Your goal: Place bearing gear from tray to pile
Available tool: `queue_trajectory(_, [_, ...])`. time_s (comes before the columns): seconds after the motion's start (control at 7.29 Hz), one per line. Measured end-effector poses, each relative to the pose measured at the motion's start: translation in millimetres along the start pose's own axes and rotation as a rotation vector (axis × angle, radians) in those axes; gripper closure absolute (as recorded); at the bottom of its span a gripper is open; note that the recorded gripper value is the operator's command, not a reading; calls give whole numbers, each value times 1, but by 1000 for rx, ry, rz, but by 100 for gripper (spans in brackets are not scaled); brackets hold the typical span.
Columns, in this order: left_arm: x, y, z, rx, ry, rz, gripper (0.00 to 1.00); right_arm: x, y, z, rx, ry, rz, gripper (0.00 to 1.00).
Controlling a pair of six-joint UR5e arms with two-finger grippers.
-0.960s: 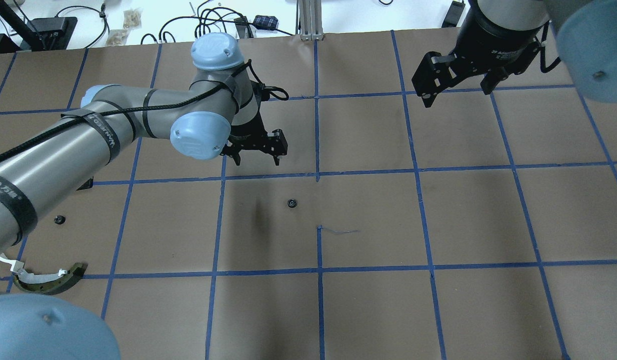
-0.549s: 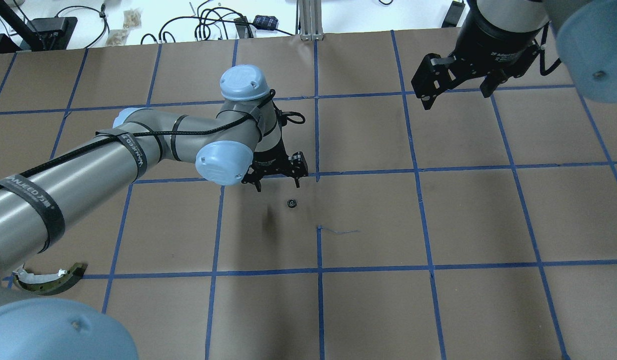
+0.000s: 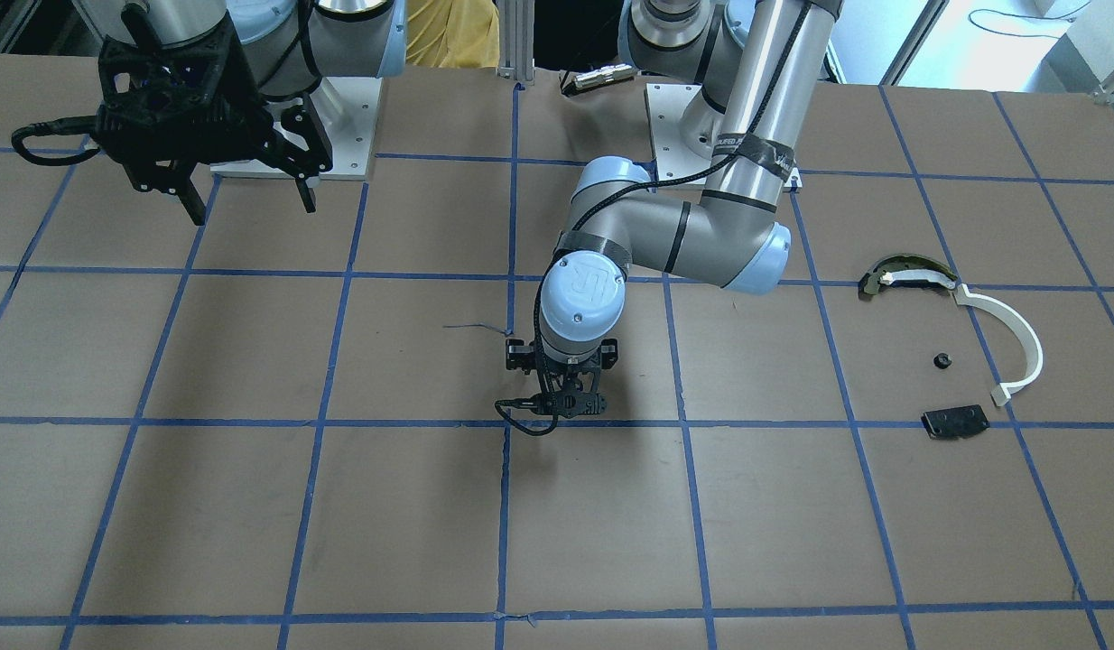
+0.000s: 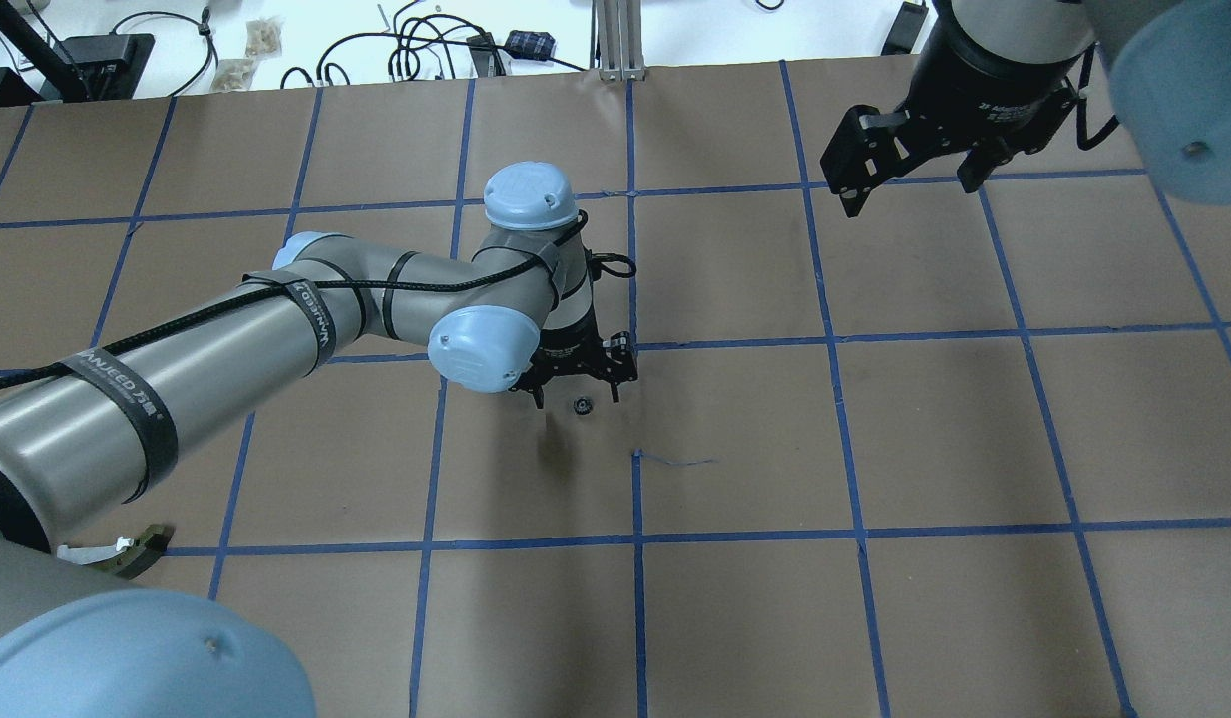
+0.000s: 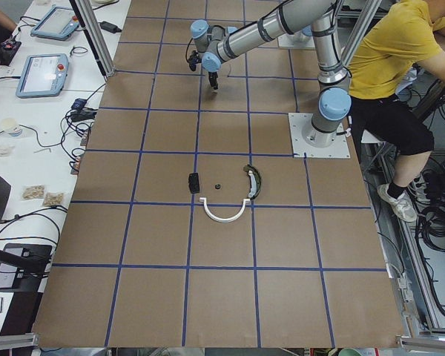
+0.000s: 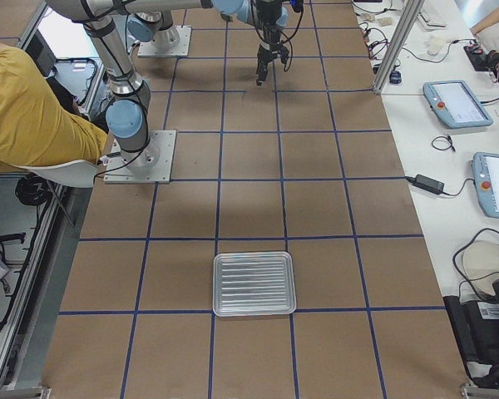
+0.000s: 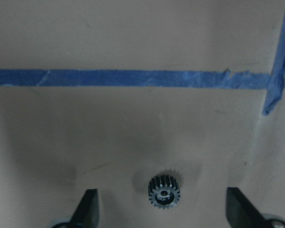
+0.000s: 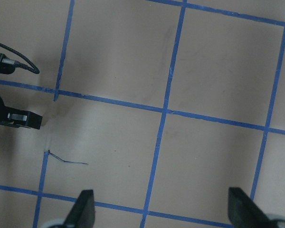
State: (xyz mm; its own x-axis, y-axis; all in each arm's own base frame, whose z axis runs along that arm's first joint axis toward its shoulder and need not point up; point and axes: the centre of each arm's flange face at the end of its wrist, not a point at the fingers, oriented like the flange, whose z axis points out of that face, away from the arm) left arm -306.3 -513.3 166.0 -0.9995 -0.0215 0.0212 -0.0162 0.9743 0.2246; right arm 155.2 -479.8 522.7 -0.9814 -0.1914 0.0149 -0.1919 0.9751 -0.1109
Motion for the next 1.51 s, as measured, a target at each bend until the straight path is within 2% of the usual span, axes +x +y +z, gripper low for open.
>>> queue_trajectory(0.14, [0,-1,2,-3,-2,4,93,0,0,0,0,1,-2,0])
queue_trajectory(0.27, [0,-2,4,-5,-4,8,100,0,0,0,0,0,-3,0])
queue_trajectory(0.82, [-12,-13,-3,7,3,19,100,0,0,1,-3,1,-5,0])
queue_trajectory(1.1, [-49,-30,-24,40,-20,15,100,-1,4,8,-16,-3,-4,0])
queue_trajectory(1.23, [-104,-51,-47,45,-61,12,100,-1,5,11,-21,-3,-4,0])
queue_trajectory(1.51, [-254,-79,-93,38,-74,43,100,-2,6,12,-23,-4,-4,0])
